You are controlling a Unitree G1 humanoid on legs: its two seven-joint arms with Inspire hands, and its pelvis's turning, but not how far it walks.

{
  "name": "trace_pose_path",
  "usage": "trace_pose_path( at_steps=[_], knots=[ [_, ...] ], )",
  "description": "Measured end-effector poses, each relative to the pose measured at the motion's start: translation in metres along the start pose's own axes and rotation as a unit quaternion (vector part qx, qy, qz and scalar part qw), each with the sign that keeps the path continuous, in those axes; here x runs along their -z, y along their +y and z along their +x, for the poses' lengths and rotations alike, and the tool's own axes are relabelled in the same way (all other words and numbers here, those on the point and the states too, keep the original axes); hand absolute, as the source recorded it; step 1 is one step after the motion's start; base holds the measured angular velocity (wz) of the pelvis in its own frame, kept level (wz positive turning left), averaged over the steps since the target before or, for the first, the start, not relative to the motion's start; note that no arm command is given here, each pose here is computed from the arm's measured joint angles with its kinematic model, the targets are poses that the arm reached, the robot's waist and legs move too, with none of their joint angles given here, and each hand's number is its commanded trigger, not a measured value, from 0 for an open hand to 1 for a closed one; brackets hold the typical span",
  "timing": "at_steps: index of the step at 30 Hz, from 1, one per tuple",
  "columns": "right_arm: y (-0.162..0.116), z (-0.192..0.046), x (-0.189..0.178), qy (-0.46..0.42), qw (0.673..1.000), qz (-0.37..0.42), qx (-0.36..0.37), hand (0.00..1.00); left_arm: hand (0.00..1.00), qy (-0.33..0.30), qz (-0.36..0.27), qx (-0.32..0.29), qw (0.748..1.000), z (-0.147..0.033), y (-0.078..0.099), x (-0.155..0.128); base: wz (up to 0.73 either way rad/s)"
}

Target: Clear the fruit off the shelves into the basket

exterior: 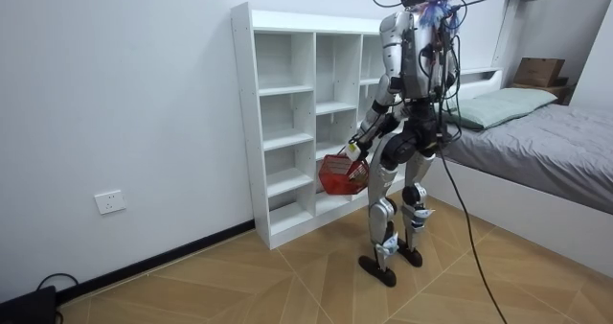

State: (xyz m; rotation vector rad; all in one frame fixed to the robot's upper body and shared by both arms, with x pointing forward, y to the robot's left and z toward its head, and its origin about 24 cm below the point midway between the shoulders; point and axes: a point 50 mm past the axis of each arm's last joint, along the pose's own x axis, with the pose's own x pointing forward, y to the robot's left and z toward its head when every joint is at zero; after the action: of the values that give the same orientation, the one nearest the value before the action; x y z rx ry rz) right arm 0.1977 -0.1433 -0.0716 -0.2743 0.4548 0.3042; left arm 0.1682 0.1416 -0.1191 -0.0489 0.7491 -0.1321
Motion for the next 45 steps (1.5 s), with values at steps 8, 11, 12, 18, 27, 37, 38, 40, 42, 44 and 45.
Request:
trace_pose_path(
  at_steps=[8,11,12,18,27,37,38,40,42,44,45],
  knots=[
    [0.007,-0.001,-0.001,-0.002,0.999,-0.005,-0.033,1.00,1.00,0.004,0.000,0.006,1.000,0.000,-0.003,0.002,0.00],
    [0.010,-0.001,-0.002,-0.005,0.999,-0.005,-0.040,1.00,1.00,0.007,0.005,0.012,1.000,-0.001,-0.006,0.003,0.00],
    [0.010,-0.001,-0.002,-0.005,0.999,-0.005,-0.043,1.00,1.00,0.007,0.004,0.013,1.000,-0.001,-0.007,0.004,0.00],
    [0.012,-0.003,0.001,-0.001,0.999,-0.010,-0.046,1.00,1.00,0.009,0.012,0.018,1.000,-0.001,-0.012,0.005,0.01],
    [0.013,-0.003,0.001,0.001,0.999,-0.011,-0.048,1.00,1.00,0.001,0.018,0.013,1.000,0.002,-0.013,-0.001,0.00],
    [0.013,-0.003,0.002,0.004,0.999,-0.010,-0.048,1.00,1.00,-0.004,0.021,0.004,1.000,0.004,-0.012,-0.005,0.00],
    [0.014,-0.003,0.003,0.005,0.999,-0.011,-0.050,1.00,1.00,-0.005,0.021,0.004,1.000,0.004,-0.012,-0.006,0.00],
    [0.014,-0.004,0.003,0.006,0.999,-0.013,-0.051,1.00,1.00,-0.008,0.023,0.003,1.000,0.005,-0.012,-0.008,0.00],
    [0.016,-0.004,0.005,0.010,0.998,-0.016,-0.057,1.00,1.00,-0.008,0.023,0.003,1.000,0.005,-0.011,-0.008,0.00],
    [0.017,-0.004,0.005,0.012,0.998,-0.017,-0.059,1.00,1.00,-0.008,0.024,0.003,1.000,0.005,-0.011,-0.008,0.00],
    [0.017,-0.004,0.006,0.012,0.998,-0.018,-0.059,1.00,1.00,-0.008,0.025,0.004,1.000,0.005,-0.010,-0.008,0.00]
  ],
)
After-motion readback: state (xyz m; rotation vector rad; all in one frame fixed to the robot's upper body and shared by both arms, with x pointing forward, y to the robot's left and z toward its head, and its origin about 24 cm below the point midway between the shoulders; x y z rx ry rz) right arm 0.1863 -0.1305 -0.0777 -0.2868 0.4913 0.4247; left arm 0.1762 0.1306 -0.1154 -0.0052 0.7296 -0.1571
